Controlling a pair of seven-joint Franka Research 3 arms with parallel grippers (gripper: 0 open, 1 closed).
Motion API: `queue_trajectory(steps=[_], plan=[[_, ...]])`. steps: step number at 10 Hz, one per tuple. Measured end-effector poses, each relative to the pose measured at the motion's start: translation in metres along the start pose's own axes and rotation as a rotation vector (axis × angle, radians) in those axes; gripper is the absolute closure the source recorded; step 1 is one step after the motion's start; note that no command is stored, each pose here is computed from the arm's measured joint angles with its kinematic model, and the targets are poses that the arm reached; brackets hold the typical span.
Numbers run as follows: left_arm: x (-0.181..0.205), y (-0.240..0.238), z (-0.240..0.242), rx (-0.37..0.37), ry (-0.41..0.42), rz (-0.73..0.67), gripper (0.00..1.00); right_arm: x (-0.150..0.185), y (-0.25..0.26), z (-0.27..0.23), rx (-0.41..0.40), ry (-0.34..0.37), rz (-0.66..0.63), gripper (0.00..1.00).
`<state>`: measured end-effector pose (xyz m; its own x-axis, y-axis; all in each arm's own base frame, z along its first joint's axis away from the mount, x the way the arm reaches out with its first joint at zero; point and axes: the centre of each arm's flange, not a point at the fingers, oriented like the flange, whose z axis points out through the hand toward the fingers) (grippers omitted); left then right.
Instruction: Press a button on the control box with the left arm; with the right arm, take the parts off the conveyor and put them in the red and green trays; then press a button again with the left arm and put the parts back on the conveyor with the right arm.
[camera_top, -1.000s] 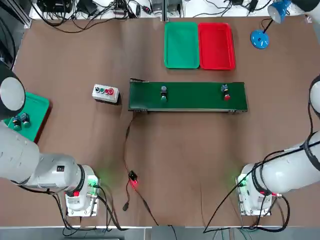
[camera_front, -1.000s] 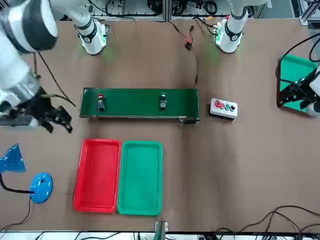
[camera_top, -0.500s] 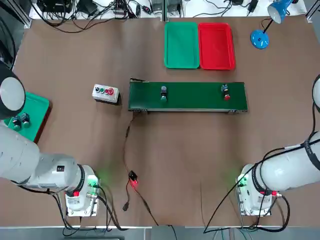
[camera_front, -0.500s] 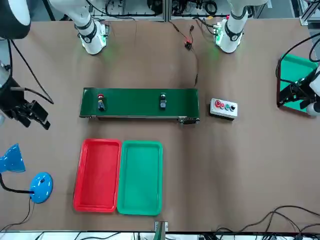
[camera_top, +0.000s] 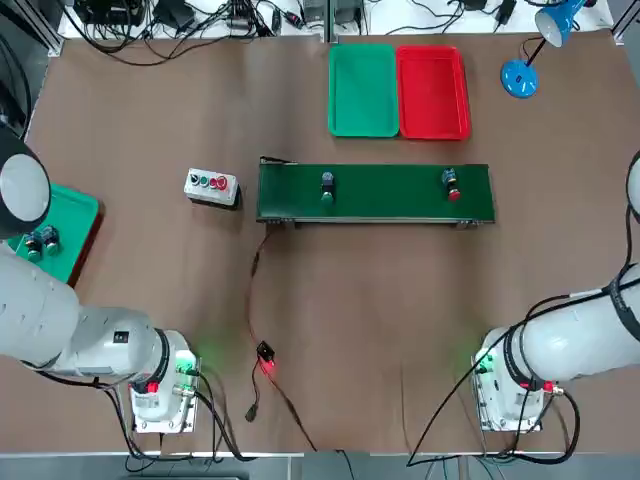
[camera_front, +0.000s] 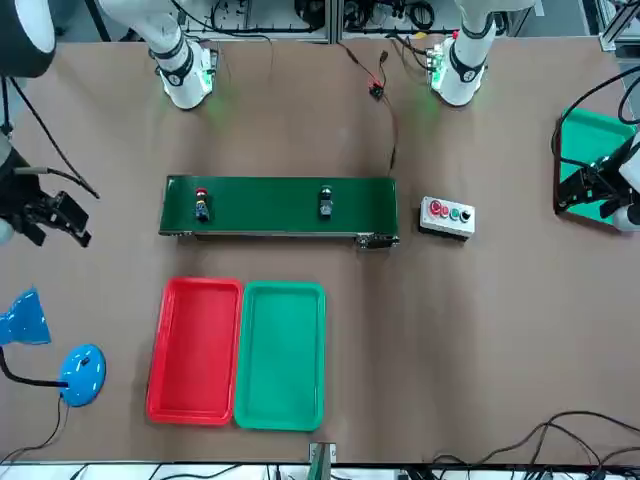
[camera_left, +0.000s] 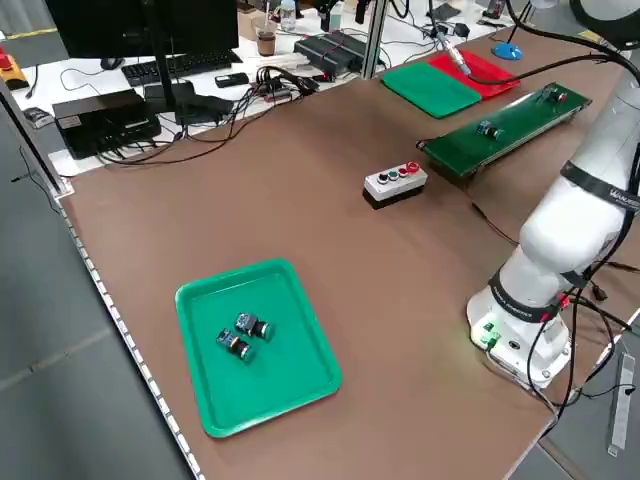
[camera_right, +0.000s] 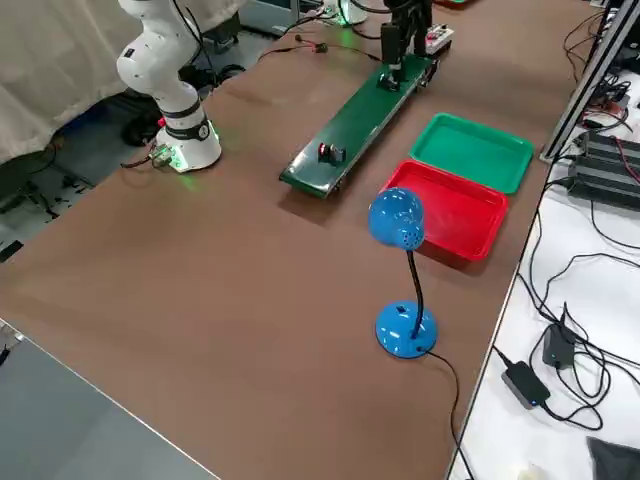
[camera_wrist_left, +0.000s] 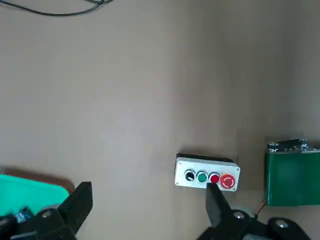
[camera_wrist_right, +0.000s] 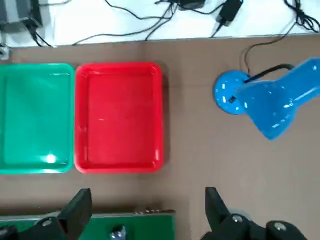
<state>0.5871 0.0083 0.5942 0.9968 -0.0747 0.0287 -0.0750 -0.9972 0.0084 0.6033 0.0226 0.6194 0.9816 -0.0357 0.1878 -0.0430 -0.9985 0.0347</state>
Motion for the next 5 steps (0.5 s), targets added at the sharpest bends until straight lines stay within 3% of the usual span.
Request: queue_trajectory(steps=[5], plan=[[-0.0017, 0.0032, 0.0016, -0.002, -0.018, -0.008, 0.00, -0.0048, 0.0059, -0.0002, -0.027, -0.032, -0.001, 0.00]])
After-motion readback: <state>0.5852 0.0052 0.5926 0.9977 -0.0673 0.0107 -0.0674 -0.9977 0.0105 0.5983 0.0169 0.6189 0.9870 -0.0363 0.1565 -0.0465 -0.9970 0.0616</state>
